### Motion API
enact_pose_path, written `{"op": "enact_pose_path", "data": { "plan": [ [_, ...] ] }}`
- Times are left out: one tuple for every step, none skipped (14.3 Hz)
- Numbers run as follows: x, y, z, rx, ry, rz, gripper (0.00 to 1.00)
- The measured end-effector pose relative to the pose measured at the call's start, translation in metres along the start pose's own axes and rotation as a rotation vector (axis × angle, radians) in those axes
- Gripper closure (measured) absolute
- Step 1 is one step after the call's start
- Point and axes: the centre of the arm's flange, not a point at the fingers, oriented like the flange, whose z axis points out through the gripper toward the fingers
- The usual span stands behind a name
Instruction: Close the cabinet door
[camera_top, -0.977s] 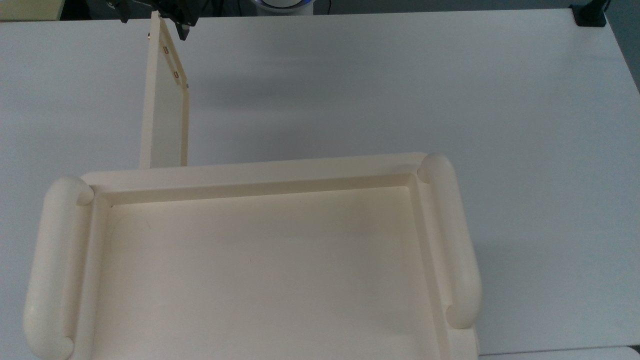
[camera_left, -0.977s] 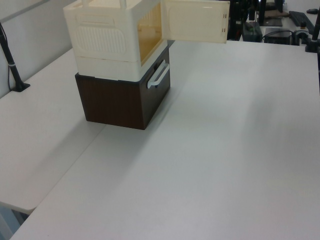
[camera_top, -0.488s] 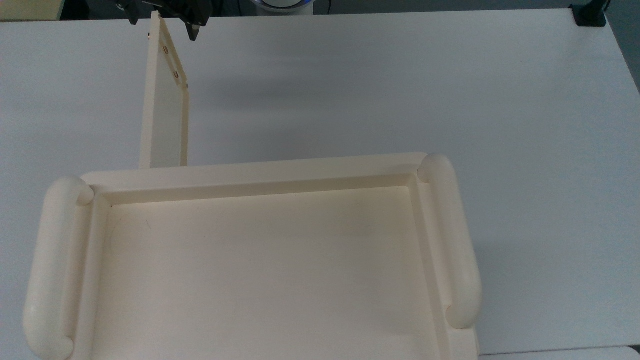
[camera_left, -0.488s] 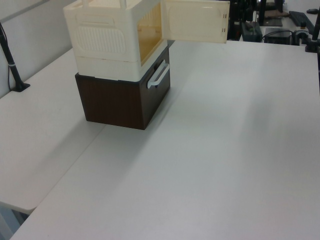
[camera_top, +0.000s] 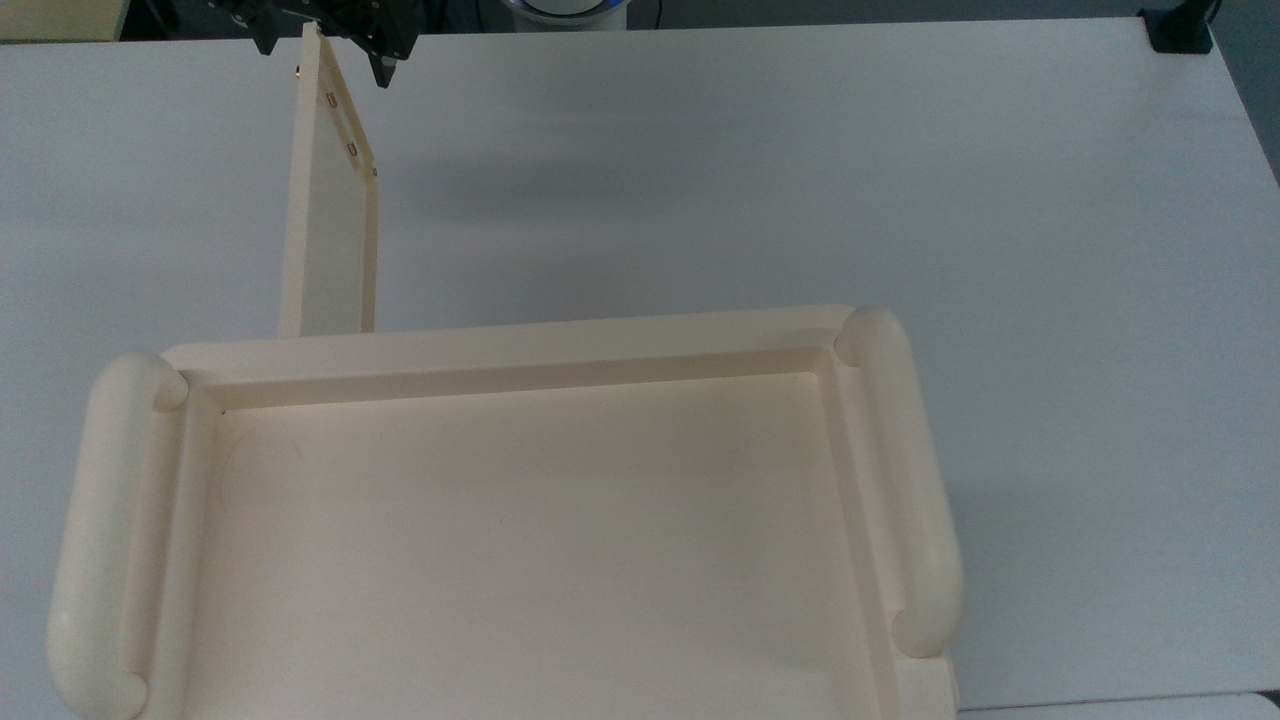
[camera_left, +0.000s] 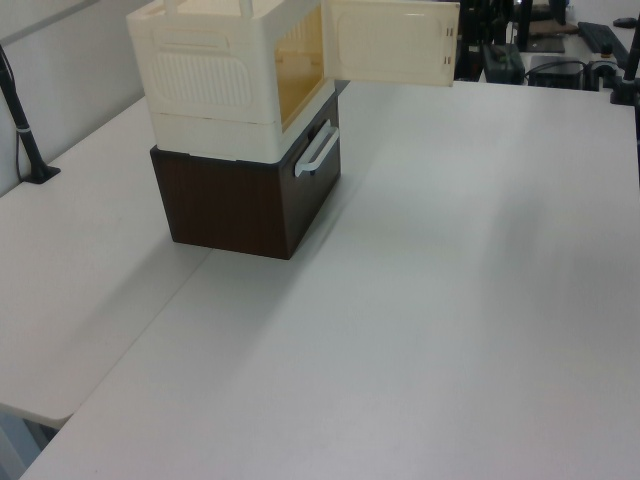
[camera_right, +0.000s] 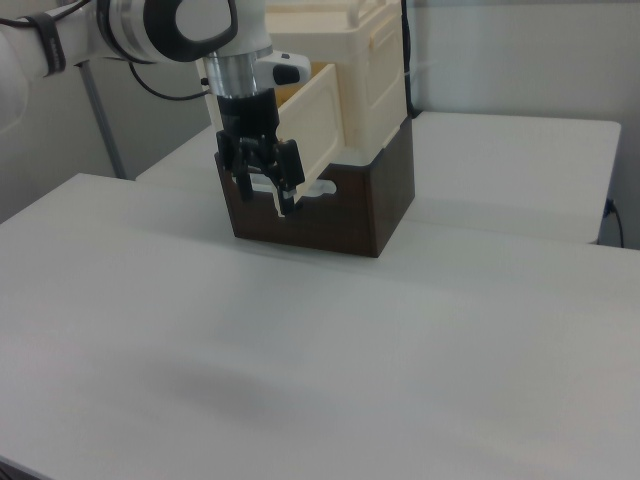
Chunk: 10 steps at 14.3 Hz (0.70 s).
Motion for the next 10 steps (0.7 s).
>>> {"op": "enact_pose_path", "data": {
  "plan": [
    [0.0014,0.0001,0.0027,-0.002,-0.004,0.001,0.0],
    [0.0025,0.0,0.0048,-0.003,-0.008,0.002,0.0],
    [0.003,-0.0001,0.0058,-0.004,-0.009,0.002,0.0],
    [0.0033,-0.0003,0.0064,-0.004,-0.011,0.002,0.0],
    [0.0035,-0.0003,0.0068,-0.004,-0.011,0.002,0.0],
    [0.0035,-0.0004,0.0071,-0.004,-0.012,0.001,0.0],
    [0.0037,-0.0005,0.0075,-0.005,-0.012,0.001,0.0],
    [0.0038,-0.0005,0.0077,-0.005,-0.013,0.001,0.01],
    [0.0039,-0.0006,0.0078,-0.005,-0.013,0.001,0.13],
    [0.0039,-0.0006,0.0079,-0.005,-0.013,0.001,0.16]
  ]
}}
